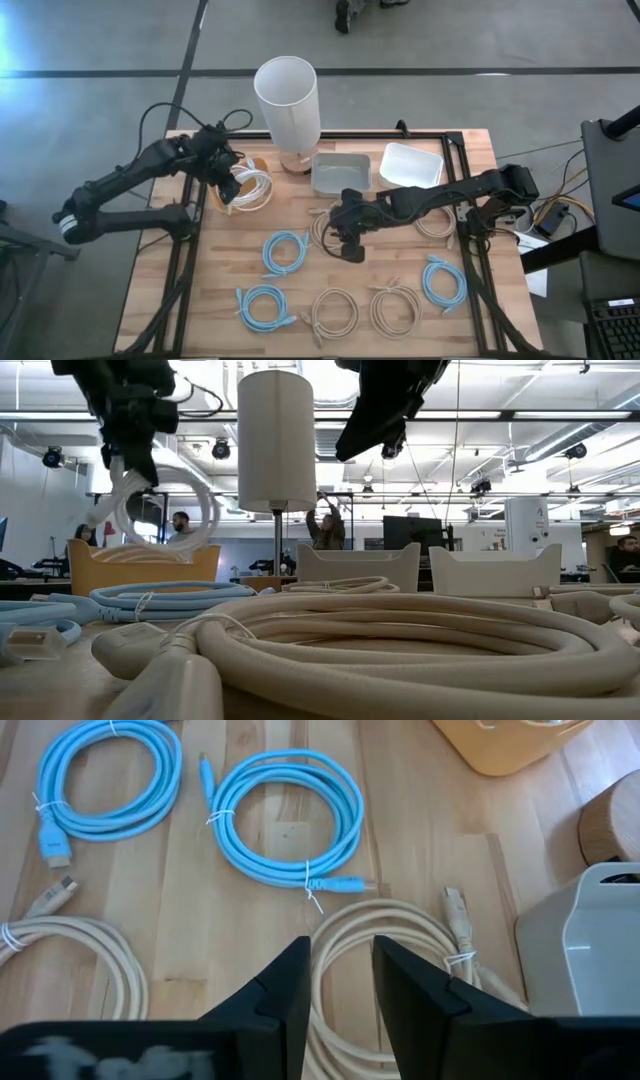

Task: Sort HDMI cables
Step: Put the white HDMI cable into the yellow bin

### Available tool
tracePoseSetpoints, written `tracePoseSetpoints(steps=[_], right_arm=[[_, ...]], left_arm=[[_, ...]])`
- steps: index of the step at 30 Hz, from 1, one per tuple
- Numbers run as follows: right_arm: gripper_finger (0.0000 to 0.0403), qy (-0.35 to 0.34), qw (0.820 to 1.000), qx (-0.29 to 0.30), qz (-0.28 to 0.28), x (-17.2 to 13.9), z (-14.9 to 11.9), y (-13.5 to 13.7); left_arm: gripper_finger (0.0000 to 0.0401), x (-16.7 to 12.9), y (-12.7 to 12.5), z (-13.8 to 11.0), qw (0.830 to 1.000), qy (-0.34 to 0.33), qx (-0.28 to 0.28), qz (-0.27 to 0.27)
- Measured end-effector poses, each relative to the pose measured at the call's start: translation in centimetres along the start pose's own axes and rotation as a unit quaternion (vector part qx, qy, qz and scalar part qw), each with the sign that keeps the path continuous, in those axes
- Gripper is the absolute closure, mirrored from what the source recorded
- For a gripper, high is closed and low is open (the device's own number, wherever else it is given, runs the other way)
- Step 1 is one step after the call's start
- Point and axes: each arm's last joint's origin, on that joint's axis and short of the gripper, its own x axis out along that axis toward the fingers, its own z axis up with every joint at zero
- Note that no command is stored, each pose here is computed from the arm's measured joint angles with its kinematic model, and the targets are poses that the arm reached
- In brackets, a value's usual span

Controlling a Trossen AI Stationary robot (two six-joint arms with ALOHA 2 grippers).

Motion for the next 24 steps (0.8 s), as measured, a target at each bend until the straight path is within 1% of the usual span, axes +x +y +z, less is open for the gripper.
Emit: tracePoseSetpoints(steps=[4,9,12,18,20,24], right_arm=[[0.0303,0.0,1.0,0.0,0.0,0.0,0.0,0.0],[0.0302,0.001,1.0,0.0,0.0,0.0,0.0,0.0],[0.0299,0.001,1.0,0.0,0.0,0.0,0.0,0.0],[0.0303,0.001,1.0,0.0,0.0,0.0,0.0,0.0],[0.0306,0.001,1.0,0.0,0.0,0.0,0.0,0.0],[0.0311,0.0,1.0,0.0,0.0,0.0,0.0,0.0]], left_arm=[[0.038,-0.6,-0.1,0.4,1.0,-0.013,0.012,0.013],[0.038,-0.1,0.3,0.2,0.998,0.018,0.024,0.058],[0.0378,0.4,0.4,0.4,0.997,0.028,0.03,0.059],[0.0376,2.4,0.9,0.7,0.995,0.071,0.022,0.064],[0.0376,3.0,1.2,0.9,0.992,0.085,0.021,0.091],[0.0374,3.9,1.9,1.1,0.98,0.111,0.022,0.163]])
